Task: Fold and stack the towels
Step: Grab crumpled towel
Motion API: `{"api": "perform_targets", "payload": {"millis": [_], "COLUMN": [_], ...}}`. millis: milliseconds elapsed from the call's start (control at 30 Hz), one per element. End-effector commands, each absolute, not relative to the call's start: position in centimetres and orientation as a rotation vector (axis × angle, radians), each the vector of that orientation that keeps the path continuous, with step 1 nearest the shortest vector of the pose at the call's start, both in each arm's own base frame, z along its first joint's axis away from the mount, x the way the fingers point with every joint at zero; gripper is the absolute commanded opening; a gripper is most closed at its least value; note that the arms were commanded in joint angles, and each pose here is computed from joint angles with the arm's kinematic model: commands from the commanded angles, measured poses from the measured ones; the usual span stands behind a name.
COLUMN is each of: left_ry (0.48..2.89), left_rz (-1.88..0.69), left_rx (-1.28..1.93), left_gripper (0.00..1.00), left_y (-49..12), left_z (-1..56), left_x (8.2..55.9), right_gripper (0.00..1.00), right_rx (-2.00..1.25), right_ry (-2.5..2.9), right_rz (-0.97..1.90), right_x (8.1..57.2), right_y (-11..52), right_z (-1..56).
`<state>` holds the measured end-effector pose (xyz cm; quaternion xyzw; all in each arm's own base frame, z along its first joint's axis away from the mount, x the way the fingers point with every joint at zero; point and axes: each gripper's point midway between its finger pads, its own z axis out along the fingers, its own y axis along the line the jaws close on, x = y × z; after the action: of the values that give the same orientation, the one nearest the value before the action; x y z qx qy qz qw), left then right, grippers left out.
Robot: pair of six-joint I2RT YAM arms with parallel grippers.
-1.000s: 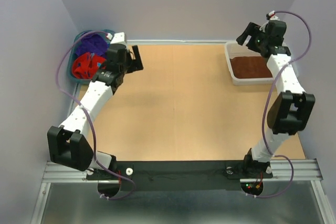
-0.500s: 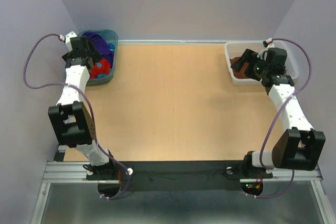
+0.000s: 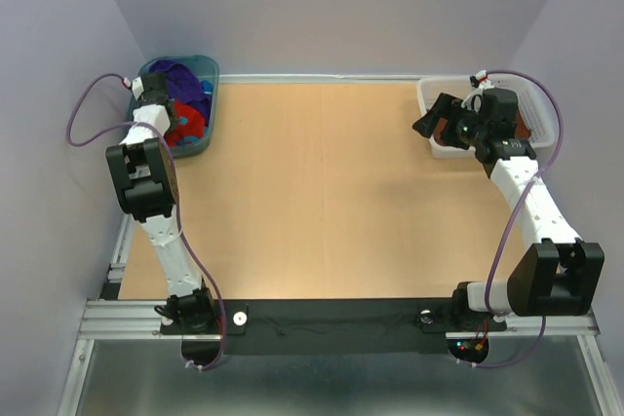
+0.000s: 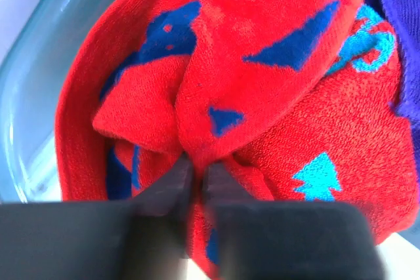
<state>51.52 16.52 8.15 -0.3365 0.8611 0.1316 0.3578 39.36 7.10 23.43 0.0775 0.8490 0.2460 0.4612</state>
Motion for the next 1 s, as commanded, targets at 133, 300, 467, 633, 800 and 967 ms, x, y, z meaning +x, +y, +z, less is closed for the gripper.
{"api": "perform_targets", "payload": {"millis": [133, 300, 467, 633, 800, 967], "left_ry": [1.981, 1.824, 1.719, 1.647, 1.593, 1.61], "left_rz": [0.389, 0.391, 0.374, 0.237, 0.075, -0.183], "left_rx": [-0.795, -0.791, -0.783, -0.658, -0.399, -0.176], "left_gripper": [0.0, 0.0, 0.0, 0.0, 0.0, 0.0], "left_y": [17.2, 17.2, 17.0, 13.2, 4.6, -7.3], "left_z": [20.3, 27.6, 33.3, 39.1, 45.4, 46.7], "left_x": [52.0, 50.3, 49.0, 49.1, 49.0, 46.8], "right_gripper": [0.93, 0.93, 0.93, 0.93, 0.92, 0.92], "right_rx": [0.133, 0.125, 0.119, 0.114, 0.076, 0.044], "right_ry": [2.042, 2.035, 2.02, 2.008, 1.989, 1.972], "right_rz": [0.628, 0.637, 0.629, 0.634, 0.651, 0.661], "right_x": [39.8, 39.6, 39.2, 39.0, 38.9, 38.5], "right_y": [7.7, 7.9, 7.8, 7.9, 8.2, 8.5], "right_z": [24.8, 25.1, 25.7, 26.1, 27.1, 27.8]}}
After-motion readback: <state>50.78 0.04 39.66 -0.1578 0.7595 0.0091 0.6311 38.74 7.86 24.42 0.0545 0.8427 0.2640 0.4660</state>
